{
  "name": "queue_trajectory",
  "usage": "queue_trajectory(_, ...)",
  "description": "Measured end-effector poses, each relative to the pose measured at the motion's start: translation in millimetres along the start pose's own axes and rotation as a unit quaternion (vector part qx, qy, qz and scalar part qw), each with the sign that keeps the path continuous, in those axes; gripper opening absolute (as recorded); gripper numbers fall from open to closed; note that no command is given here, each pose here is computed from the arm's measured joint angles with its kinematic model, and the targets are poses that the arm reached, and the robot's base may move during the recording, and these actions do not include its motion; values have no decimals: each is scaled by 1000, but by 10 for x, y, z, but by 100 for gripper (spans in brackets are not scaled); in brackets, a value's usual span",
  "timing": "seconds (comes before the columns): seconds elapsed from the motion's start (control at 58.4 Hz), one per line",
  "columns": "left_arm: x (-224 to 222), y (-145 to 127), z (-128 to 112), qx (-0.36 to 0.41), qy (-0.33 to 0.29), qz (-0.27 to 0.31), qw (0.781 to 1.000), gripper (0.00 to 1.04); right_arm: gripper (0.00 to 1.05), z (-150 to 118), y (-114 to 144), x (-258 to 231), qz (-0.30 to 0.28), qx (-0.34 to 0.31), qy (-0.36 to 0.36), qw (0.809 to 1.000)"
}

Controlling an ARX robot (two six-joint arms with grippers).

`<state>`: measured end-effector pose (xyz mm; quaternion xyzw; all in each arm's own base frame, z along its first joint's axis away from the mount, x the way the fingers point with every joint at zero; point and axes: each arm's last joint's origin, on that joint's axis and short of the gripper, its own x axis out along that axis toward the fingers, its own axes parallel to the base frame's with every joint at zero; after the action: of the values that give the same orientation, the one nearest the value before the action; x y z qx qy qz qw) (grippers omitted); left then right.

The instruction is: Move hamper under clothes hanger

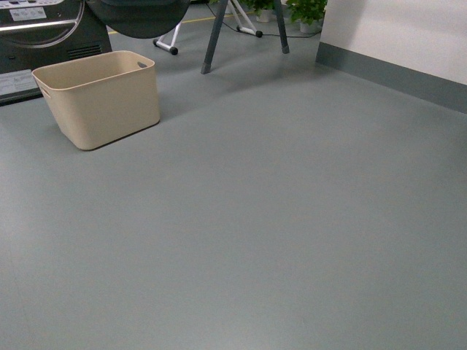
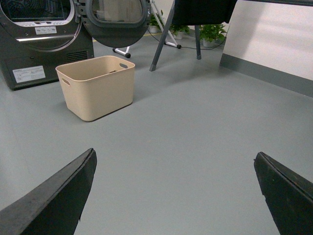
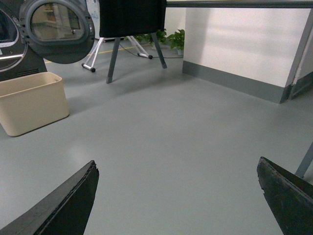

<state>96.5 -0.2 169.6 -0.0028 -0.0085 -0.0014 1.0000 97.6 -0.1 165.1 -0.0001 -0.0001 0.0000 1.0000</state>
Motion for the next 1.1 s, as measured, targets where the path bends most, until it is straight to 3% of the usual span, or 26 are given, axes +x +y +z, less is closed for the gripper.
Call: queue_trajectory(1.095, 2, 0, -2, 0, 1, 0, 1000, 98, 97, -1, 0, 0, 0, 0, 0, 1000)
